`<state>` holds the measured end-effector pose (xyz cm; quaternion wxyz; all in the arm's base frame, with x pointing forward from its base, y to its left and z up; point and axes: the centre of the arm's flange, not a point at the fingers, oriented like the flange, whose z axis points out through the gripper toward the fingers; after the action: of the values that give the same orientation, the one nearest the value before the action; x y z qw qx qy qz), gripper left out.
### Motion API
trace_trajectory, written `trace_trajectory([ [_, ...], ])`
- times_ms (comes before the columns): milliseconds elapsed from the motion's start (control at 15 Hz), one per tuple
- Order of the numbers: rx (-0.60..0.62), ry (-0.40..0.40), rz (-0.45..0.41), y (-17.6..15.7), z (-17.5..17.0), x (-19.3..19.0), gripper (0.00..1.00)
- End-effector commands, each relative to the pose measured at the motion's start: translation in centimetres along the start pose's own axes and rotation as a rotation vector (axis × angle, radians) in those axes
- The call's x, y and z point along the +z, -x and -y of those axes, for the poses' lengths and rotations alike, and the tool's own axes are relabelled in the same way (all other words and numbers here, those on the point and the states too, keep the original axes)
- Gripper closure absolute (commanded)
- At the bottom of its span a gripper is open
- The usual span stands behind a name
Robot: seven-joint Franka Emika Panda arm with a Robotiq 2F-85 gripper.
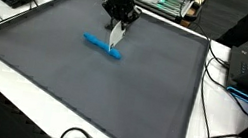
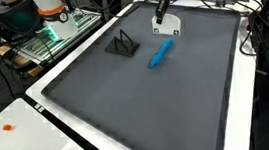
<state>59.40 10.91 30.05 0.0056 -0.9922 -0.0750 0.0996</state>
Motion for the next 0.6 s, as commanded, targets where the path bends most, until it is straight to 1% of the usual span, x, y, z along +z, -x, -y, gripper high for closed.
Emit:
trace_trajectory([
  [0, 0.037, -0.025, 0.018, -1.5, 0.7, 0.7, 0.99],
  [533, 0.097, 0.008, 0.023, -3.4, 0.9, 2.1, 0.99],
])
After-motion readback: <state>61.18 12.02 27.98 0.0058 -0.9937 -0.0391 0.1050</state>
